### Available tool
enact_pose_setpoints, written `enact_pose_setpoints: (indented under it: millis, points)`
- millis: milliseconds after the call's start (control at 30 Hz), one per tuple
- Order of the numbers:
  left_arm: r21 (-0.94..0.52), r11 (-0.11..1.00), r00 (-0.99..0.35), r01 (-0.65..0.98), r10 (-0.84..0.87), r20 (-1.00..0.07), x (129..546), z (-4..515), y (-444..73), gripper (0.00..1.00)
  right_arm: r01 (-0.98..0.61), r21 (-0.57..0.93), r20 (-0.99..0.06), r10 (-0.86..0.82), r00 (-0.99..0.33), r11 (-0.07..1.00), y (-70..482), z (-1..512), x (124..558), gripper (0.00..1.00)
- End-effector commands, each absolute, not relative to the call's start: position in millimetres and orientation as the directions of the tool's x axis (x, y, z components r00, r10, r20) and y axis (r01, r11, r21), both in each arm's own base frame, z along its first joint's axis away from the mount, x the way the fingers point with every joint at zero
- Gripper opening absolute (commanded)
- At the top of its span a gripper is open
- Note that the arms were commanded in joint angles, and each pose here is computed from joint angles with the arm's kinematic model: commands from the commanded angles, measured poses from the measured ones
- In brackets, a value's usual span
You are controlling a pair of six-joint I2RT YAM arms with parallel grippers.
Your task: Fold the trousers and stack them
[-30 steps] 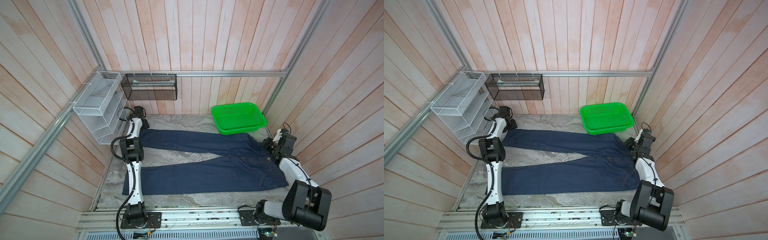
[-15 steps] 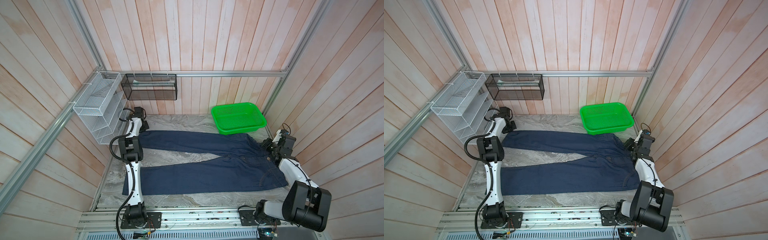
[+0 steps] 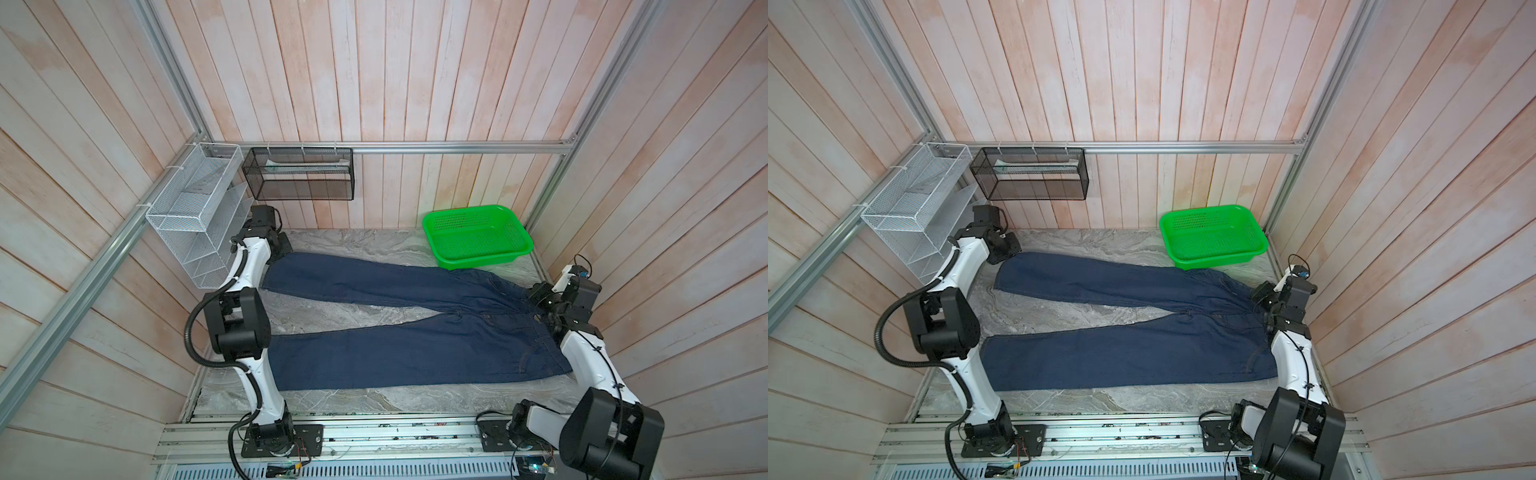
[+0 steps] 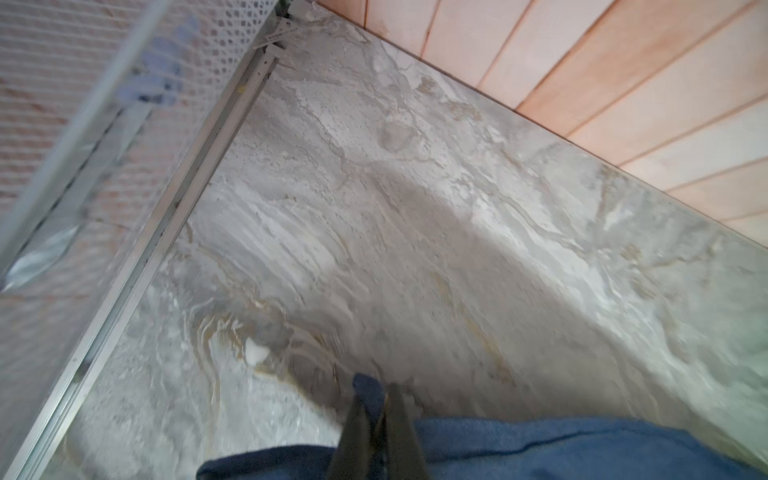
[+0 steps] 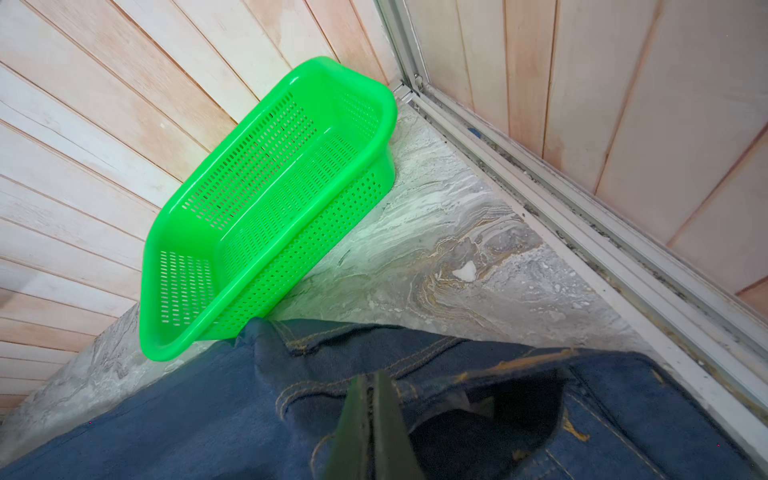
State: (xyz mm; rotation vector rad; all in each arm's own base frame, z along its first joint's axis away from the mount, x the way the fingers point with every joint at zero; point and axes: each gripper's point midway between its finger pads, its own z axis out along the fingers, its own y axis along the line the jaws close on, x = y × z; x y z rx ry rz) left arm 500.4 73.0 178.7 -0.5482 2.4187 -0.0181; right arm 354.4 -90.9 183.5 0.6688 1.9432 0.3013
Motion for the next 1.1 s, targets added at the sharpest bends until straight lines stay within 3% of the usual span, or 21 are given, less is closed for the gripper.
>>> enact_pose_setpoints:
  millis: [0,433,633,833,1067]
  points:
    - [-0.186,0.897,-0.655,-0.401,-0.423,-0.626,483.0,179.1,80.8,0.0,0.341,0.482,-0.756,0.579,-0.305,0.808,-95.6,186.8,341.8,0.0]
    - [-0.337,0.825,-0.408,-0.454,-0.529,-0.744,408.4,255.1,132.9,0.0,0.395,0.479,-0.783,0.585,-0.212,0.784,-126.1,203.4,324.1,0.0]
    - [-0.403,0.827,-0.363,-0.392,-0.541,-0.759,429.2,285.9,143.9,0.0,0.351,0.556,-0.758,0.632,-0.158,0.754,-136.8,217.3,357.4,0.0]
    - [-0.464,0.825,-0.299,-0.321,-0.554,-0.777,453.4,322.3,149.8,0.0,0.265,0.59,-0.766,0.633,-0.115,0.763,-149.2,263.6,400.8,0.0]
    - [-0.505,0.823,-0.281,-0.261,-0.565,-0.776,459.6,330.2,146.9,0.0,0.241,0.567,-0.802,0.594,-0.053,0.787,-166.1,307.5,415.2,0.0]
